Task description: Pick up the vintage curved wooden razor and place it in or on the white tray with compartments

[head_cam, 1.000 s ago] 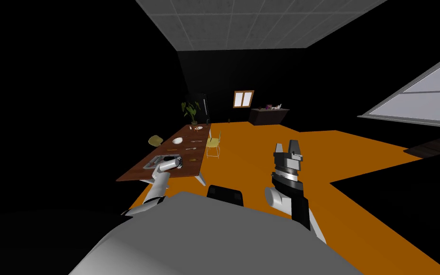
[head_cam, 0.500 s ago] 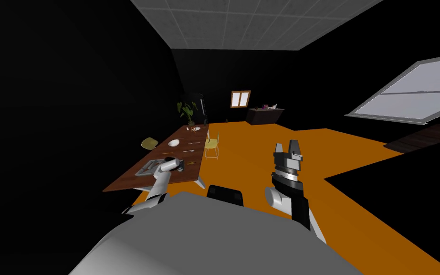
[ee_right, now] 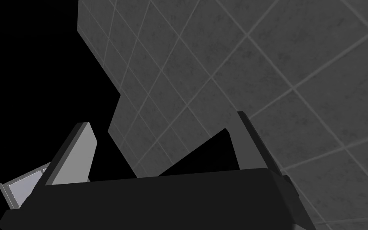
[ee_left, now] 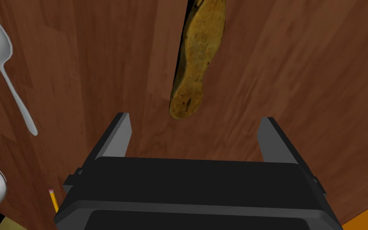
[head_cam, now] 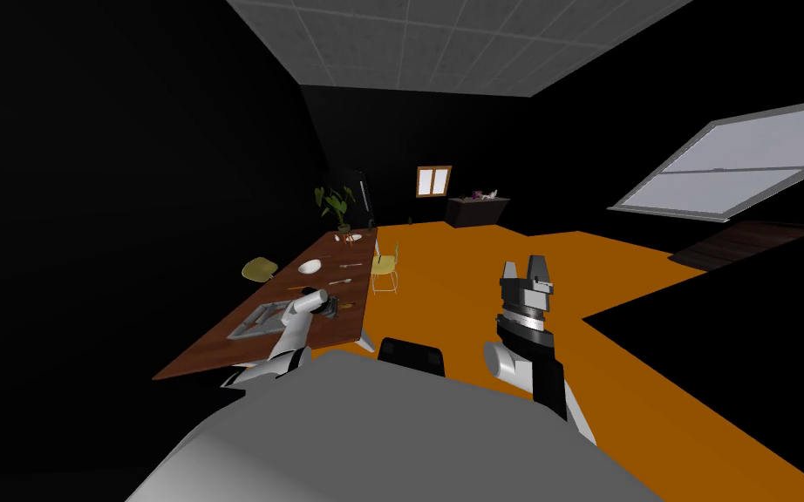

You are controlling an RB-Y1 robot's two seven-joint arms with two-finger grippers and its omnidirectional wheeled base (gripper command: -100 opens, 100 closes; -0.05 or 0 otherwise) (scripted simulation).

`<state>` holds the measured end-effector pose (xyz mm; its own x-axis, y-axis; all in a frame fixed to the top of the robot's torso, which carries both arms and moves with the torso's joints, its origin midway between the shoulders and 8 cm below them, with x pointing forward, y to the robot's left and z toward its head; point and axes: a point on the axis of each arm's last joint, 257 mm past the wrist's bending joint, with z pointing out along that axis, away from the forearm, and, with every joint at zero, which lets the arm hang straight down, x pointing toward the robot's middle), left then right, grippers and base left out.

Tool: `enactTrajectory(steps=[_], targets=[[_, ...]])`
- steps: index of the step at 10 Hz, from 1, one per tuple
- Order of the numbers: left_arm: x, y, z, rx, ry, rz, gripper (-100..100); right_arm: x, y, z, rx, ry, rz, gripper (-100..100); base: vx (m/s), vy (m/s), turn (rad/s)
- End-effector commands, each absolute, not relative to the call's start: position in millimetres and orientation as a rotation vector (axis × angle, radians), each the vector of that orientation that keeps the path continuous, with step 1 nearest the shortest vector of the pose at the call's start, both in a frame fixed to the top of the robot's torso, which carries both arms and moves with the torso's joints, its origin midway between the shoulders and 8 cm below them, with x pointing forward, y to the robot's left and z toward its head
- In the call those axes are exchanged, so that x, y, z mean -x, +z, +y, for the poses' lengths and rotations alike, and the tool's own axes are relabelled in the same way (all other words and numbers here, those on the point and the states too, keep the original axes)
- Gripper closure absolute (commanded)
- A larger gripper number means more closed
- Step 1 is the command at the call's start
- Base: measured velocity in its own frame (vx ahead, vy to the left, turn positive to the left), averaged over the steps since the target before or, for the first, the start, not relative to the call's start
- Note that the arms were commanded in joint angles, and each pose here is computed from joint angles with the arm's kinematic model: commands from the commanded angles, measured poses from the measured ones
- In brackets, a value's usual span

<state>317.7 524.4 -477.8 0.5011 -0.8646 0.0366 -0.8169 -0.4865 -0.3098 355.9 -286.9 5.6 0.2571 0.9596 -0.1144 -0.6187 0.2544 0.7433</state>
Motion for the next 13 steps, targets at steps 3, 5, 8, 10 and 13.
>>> enactTrajectory(steps=[3, 5, 8, 10, 13], targets=[[-311, -481, 522, 2.532, -0.262, 1.455, -100, -356, 6, -287, -0.644, 1.176, 0.639, 0, 0.042, 0.04, -0.05], [-311, -490, 515, 2.535, -0.262, 1.459, -100, -356, 6, -287, -0.644, 1.177, 0.639, 0, 0.007, 0.015, 0.001], [-311, -502, 507, 2.534, -0.263, 1.459, -100, -356, 6, -287, -0.644, 1.177, 0.639, 0, 0.014, 0.039, -0.002], [-311, -500, 508, 2.535, -0.262, 1.459, 100, -356, 6, -287, -0.644, 1.177, 0.639, 0, 0.003, 0.008, -0.001], [-311, -500, 508, 2.535, -0.262, 1.46, 100, -356, 6, -287, -0.644, 1.177, 0.638, 0, 0.0, 0.0, 0.0]])
